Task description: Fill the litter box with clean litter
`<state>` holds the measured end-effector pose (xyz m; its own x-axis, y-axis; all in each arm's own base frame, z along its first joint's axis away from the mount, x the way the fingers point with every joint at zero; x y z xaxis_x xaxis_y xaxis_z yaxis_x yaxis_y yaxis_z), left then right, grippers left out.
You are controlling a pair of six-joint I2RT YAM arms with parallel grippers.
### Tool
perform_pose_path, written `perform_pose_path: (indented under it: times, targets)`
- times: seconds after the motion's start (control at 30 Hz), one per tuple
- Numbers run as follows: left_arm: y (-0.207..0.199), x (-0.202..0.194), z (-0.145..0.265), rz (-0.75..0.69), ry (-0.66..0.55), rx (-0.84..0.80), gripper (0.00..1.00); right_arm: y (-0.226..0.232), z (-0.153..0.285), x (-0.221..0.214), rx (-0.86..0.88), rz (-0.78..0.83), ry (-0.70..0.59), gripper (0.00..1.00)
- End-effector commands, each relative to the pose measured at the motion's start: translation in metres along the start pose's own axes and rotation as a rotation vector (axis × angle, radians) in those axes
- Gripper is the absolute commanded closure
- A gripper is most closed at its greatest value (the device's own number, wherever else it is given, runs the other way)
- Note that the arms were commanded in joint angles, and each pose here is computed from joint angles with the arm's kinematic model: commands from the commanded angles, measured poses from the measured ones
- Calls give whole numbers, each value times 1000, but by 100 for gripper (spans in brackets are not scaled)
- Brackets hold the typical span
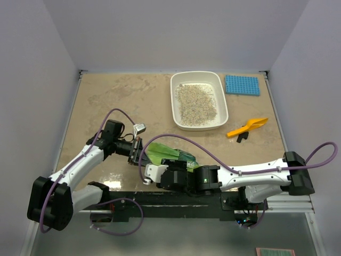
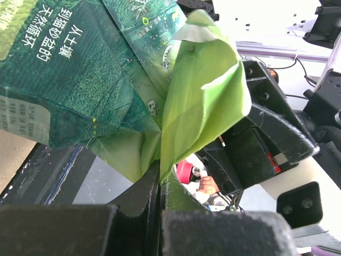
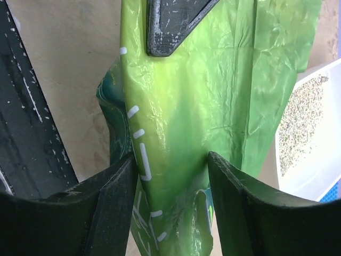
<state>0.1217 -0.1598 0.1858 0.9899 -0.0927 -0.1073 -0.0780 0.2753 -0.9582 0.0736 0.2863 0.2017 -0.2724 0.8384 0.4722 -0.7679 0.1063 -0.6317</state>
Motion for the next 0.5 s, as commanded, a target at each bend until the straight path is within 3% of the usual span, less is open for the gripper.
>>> perform_pose_path:
  times: [0.0,0.03,0.1,0.13,0.17,0.27,0.33,0.47]
  targets:
    - [7,10,-1,-46,-62,64,100,7,-6,-4,52,38,23,45]
    - [7,10,-1,-46,-62,64,100,8,-6,-5,55,44,29,48]
    - [6,11,-1,-50,-63,61,100,8,-6,-4,73,38,32,64]
    - [5,11,0,-57,-63,58,100,9,-7,-5,82,41,37,84]
    - [4,11,0,-66,-63,56,100,9,-8,-6,89,38,43,97]
    - [-3,14,1,-116,-71,48,99,9,-8,-10,101,42,50,100]
    - [-14,19,4,-201,-89,52,83,7,-6,-10,113,34,46,100]
    - [-42,31,16,-404,-190,134,73,-11,1,-14,131,-14,22,100]
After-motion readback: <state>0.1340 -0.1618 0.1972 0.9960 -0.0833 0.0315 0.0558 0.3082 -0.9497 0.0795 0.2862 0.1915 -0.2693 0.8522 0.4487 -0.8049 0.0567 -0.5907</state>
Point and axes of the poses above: each gripper's point midway between its finger pads, its own z axis back along the fingers, its own y axis along the line the jaws close on, x = y × z, the point moved 6 cm from there along z, back along the fingers, and after that the axes turned 10 degrees about z, right-handed, at the moved point
